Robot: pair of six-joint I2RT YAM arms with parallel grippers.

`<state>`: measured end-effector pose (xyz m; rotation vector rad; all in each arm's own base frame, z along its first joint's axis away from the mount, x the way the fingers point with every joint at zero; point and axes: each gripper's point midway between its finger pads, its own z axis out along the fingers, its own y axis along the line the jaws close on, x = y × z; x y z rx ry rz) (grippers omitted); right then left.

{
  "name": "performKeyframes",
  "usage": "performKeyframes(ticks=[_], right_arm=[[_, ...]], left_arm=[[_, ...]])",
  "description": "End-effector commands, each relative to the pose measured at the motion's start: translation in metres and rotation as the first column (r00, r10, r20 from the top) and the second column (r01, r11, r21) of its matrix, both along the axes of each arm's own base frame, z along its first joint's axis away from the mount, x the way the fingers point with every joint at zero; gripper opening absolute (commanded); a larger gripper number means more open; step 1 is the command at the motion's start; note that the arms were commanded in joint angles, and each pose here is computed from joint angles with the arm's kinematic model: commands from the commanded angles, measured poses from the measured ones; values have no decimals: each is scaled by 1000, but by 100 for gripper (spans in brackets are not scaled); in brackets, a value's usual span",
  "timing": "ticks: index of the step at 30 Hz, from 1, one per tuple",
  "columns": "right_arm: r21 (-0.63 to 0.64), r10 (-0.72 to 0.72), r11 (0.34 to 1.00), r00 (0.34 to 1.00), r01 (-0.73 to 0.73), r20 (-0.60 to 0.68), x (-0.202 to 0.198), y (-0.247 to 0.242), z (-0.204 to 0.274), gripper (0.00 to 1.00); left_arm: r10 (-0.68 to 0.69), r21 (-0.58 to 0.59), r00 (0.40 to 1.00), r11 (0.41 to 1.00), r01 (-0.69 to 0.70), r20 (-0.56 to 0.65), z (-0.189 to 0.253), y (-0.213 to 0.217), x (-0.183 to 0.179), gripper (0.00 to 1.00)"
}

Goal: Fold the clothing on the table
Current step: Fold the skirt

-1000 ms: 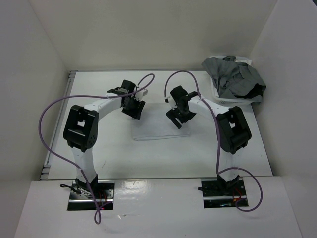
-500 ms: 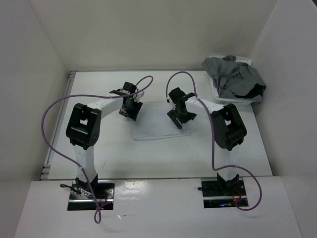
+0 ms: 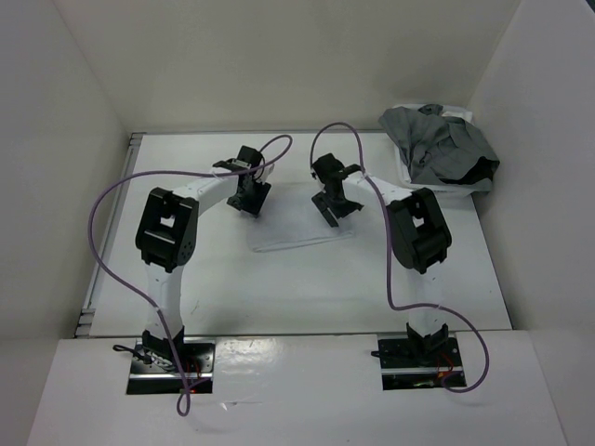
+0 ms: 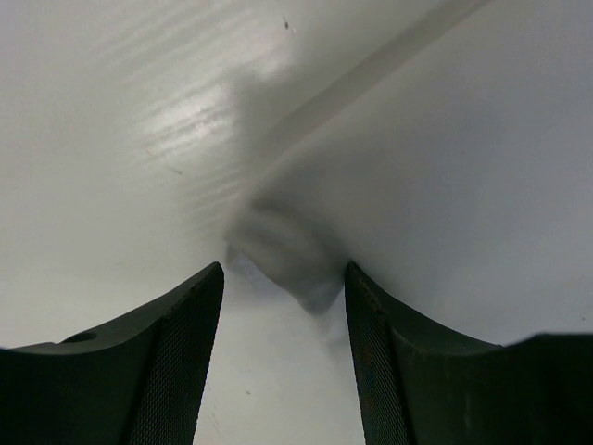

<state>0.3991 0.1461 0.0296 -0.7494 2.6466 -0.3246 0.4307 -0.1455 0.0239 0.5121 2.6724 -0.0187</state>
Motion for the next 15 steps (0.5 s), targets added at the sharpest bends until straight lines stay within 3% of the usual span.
performKeyframes(ticks=[1,8,15], right_arm=[[21,-40,999,994,38,102,37,2,5,84],[30,-46,999,991,42,128,52,-8,17,84],[109,4,994,977,-28,211,32,-19,85,85]], left_arm=[[38,12,999,999,-38,3,-8,-3,13,63],[27,12,1000,1000,-27,17,11,-5,20,63],[-132,-65,986,988,139,105,70,24,8,76]])
